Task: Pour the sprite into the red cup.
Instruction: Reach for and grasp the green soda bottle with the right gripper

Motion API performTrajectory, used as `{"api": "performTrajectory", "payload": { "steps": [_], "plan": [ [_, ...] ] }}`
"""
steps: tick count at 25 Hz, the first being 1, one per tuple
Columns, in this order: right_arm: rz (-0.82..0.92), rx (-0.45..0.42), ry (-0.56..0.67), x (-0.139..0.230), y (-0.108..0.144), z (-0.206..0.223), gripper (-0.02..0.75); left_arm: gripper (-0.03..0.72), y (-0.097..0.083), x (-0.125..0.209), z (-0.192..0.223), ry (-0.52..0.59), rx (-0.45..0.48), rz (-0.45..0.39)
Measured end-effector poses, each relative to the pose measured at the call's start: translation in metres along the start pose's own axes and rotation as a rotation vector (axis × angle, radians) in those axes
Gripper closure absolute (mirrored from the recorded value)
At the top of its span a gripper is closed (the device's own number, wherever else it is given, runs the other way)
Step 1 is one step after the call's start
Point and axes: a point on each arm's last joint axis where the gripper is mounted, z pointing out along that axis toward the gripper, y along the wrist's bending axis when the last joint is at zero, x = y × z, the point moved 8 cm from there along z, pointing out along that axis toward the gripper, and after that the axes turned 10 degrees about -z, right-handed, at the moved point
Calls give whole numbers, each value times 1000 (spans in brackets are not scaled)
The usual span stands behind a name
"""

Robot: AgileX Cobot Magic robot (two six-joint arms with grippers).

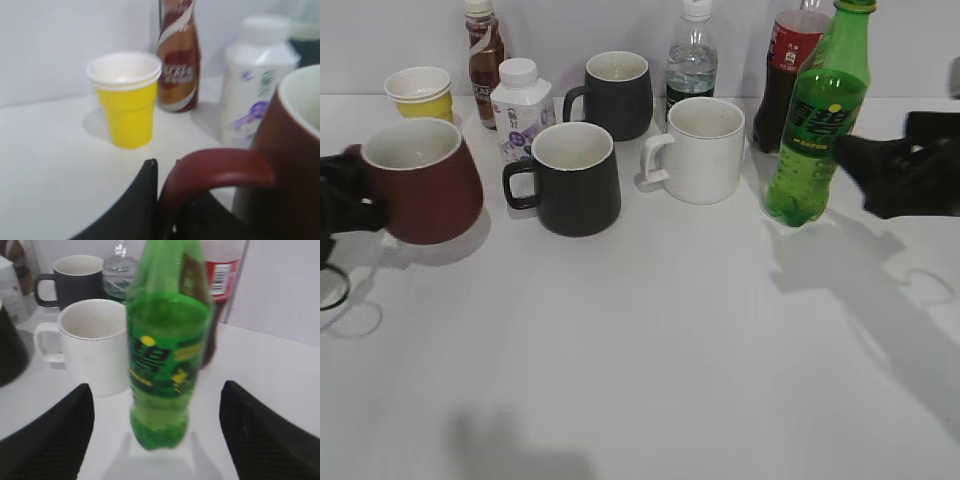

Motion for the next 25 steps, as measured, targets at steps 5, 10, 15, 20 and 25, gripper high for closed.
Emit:
{"api": "performTrajectory", "payload": {
  "steps": [5, 10, 15, 20, 25],
  "plan": [
    [22, -39, 21, 20, 7, 33, 153, 620, -24, -16, -38, -52, 46, 22],
    [76, -25, 42, 38, 4, 67, 153, 620, -50, -18, -54, -31, 118, 65],
    [94, -19, 24, 46, 2, 94, 153, 620, -82, -20, -62, -27, 225, 114],
    [96, -20, 21, 51, 1, 116, 153, 620, -109, -15, -66, -10, 316, 130],
    [96, -21, 22, 56, 0, 133, 163, 621, -134, -9, -72, 2, 404, 144]
  ]
}}
